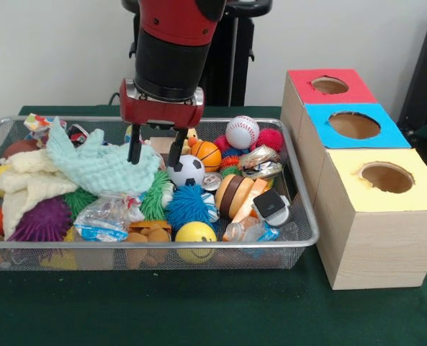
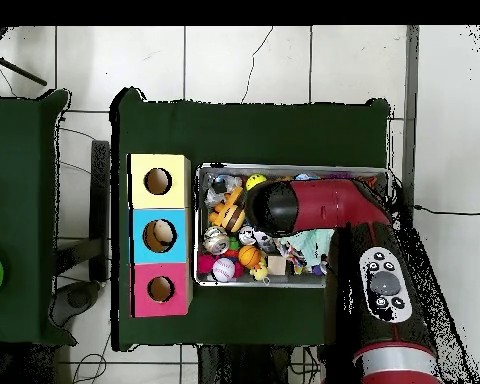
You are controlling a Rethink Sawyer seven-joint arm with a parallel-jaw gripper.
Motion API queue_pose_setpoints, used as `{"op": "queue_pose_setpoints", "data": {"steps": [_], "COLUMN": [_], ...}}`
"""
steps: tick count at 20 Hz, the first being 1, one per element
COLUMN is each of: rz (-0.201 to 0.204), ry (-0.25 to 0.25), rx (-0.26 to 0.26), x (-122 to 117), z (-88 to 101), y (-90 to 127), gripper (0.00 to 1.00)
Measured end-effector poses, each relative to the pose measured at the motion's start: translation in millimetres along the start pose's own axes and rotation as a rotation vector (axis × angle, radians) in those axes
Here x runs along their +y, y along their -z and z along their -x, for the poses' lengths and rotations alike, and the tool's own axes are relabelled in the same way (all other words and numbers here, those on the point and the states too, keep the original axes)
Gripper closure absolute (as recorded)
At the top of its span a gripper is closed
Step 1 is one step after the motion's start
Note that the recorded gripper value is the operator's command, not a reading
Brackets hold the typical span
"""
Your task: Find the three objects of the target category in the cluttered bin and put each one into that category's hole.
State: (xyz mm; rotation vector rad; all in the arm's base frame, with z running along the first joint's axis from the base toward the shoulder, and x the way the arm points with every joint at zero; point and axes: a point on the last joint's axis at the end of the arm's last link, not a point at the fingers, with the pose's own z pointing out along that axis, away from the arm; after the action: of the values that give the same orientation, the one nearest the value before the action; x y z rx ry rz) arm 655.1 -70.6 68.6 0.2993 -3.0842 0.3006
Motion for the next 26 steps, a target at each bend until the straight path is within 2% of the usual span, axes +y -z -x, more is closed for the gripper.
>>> {"op": "queue_pose_setpoints", "data": {"steps": [7,18,24,26], "rz": [-0.008,-0.021,-0.03,-0.029], "ry": [0.009,0.032,0.019,0.009], "rx": [-0.014,-0.022,-0.045,-0.058], "x": [1,7,-3,-8], "z": [9.4,13.8,31.1,42.2], "y": [-1,0,-7,-13], "gripper": [0.0,0.0,0.0,0.0]}}
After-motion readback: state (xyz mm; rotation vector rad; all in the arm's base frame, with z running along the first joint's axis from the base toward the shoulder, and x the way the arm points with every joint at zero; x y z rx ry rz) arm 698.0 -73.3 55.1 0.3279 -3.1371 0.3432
